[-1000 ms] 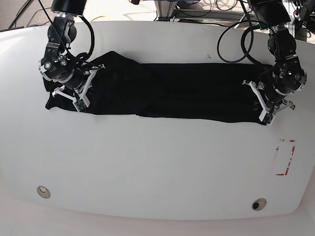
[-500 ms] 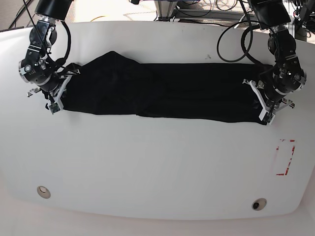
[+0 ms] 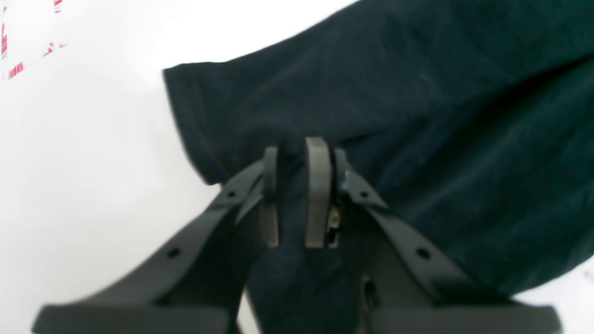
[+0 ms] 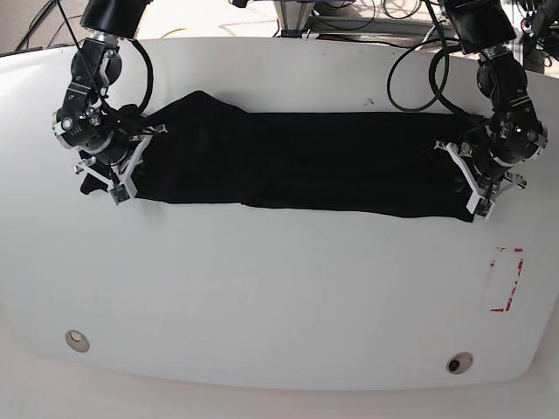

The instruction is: Layout the t-shirt on the table in an organized manner, then fold the t-shirt properly

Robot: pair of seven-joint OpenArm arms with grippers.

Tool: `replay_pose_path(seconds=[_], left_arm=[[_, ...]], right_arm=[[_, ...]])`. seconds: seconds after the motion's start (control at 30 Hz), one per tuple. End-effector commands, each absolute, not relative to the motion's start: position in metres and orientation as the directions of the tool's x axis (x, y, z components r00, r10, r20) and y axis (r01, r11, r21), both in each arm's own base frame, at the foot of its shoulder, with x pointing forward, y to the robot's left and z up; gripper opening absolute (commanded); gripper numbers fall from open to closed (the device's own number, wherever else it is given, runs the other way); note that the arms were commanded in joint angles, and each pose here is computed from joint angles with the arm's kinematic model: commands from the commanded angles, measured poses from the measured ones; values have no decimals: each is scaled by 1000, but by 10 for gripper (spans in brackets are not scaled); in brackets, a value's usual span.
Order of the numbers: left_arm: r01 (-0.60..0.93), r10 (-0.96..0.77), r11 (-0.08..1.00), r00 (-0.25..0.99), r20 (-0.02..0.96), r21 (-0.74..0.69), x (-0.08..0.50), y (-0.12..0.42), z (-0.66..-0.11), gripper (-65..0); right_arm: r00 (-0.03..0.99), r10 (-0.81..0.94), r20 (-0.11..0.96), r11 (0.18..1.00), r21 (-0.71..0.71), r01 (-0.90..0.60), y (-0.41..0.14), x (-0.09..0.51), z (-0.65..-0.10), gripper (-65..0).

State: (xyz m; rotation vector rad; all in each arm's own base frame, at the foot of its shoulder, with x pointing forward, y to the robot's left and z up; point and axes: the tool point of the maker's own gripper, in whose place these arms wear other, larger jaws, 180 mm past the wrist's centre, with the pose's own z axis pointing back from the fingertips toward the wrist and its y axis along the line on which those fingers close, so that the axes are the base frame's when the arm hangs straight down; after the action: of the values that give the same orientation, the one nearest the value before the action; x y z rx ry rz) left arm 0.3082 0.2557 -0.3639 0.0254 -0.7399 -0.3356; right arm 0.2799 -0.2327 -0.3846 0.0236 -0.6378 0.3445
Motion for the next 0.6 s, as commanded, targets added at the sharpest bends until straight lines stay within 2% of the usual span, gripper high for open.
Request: replay_pose_path(seconds=[0.0, 0.23, 0.33, 0.43, 0.57], left_arm=[[249, -292, 955, 681, 672, 162, 319, 274, -353, -560], [128, -171, 985, 736, 655, 114, 322, 319, -355, -371], [99, -126, 992, 754, 645, 78, 324, 328, -357, -319], [92, -113, 994, 770, 628, 66, 325, 338, -355, -301], [91, -43, 995, 774, 632, -44, 327, 331, -362, -300]], right_arm=[[744, 280, 607, 949, -60, -309, -237, 288, -390, -623], [755, 252, 605, 943, 23, -333, -220, 287, -418, -623], [762, 247, 599, 944, 30, -330, -220, 285, -422, -623], [763, 248, 597, 944, 30, -329, -221, 285, -423, -623], [764, 248, 596, 943, 31, -330, -221, 285, -423, -623]])
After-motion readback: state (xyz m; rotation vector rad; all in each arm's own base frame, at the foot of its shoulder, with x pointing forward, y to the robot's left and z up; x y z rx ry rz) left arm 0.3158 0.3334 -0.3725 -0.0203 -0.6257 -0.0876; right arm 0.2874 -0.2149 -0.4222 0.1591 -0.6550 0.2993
